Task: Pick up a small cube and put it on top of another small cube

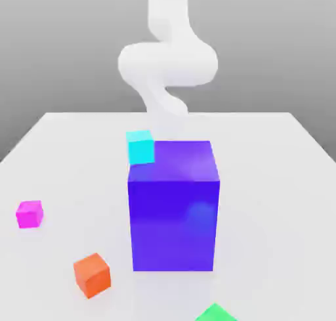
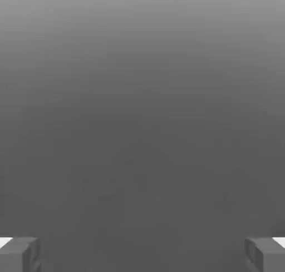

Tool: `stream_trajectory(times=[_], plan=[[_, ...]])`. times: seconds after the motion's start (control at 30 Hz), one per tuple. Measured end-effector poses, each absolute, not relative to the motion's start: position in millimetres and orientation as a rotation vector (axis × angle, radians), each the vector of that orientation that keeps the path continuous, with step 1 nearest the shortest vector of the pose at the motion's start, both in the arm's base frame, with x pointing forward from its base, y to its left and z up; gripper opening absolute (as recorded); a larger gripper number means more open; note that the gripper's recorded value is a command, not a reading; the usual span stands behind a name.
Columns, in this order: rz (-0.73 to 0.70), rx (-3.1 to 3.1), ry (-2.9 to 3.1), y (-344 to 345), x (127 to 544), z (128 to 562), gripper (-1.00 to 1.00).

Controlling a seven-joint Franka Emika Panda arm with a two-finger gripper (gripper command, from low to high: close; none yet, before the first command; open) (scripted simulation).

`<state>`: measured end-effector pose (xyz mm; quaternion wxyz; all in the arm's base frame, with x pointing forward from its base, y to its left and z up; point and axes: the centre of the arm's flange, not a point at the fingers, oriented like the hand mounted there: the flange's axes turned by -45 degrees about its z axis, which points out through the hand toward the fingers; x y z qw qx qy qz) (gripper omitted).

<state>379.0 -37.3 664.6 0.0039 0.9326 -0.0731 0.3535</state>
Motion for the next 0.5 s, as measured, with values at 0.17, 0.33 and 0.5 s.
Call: stream_trajectory(times=[0.17,0.33,0.5], plan=[[0.866,2.917,-0.663,-126,414,562,0.00],[0.631,2.842,-1.085,-213,405,456,0.00],[0.396,2.699,-1.495,-285,357,351,0.00]])
